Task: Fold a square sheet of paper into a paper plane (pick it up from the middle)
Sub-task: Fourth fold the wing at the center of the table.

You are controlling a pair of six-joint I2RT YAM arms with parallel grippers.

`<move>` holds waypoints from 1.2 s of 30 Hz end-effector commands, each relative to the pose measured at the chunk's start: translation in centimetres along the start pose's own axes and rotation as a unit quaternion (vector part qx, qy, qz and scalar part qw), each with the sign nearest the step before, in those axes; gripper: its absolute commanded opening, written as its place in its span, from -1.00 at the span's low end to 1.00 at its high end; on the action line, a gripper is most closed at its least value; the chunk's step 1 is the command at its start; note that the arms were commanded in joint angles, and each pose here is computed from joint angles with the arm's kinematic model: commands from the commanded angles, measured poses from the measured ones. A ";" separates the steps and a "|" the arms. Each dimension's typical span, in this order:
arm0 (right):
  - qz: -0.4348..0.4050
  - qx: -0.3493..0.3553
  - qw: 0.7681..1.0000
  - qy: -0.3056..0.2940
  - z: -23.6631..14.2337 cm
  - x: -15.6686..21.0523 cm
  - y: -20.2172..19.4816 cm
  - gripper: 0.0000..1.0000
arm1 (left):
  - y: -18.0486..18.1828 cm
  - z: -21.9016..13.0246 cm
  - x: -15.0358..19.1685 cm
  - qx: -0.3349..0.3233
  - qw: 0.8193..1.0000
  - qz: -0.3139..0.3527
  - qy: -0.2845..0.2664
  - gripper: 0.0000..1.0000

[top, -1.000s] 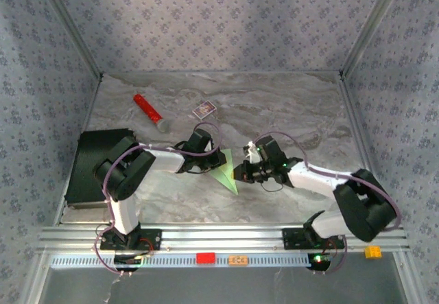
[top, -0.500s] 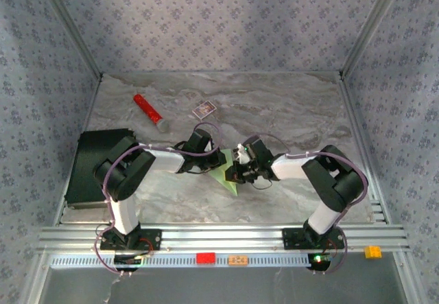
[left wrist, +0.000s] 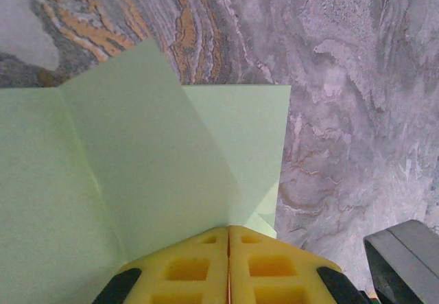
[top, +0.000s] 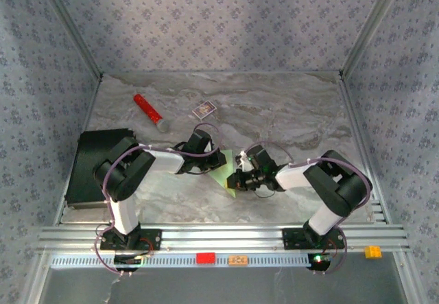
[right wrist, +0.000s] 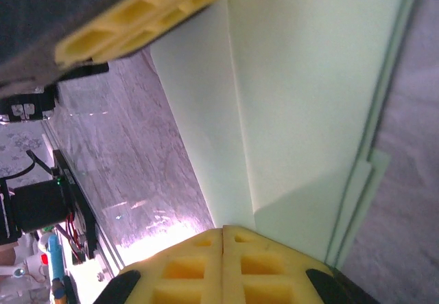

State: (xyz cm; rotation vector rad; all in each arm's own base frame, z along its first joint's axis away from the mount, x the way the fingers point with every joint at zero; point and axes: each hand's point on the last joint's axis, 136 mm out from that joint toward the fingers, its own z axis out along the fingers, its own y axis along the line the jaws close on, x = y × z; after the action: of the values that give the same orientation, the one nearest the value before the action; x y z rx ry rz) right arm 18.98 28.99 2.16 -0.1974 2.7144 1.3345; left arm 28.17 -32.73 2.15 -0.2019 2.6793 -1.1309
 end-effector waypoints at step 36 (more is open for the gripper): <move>-0.016 0.031 0.999 -0.013 -2.5 -2.3 3.2 -0.84 | 3.4 -1.3 2.4 -0.063 0.997 -0.037 -0.026 -0.85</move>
State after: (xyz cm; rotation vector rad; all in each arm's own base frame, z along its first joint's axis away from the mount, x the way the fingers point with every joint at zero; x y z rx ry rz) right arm 20.20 28.15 7.31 -0.2236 2.6885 1.2287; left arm 26.72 -31.72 2.17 -0.2957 2.6448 -1.0770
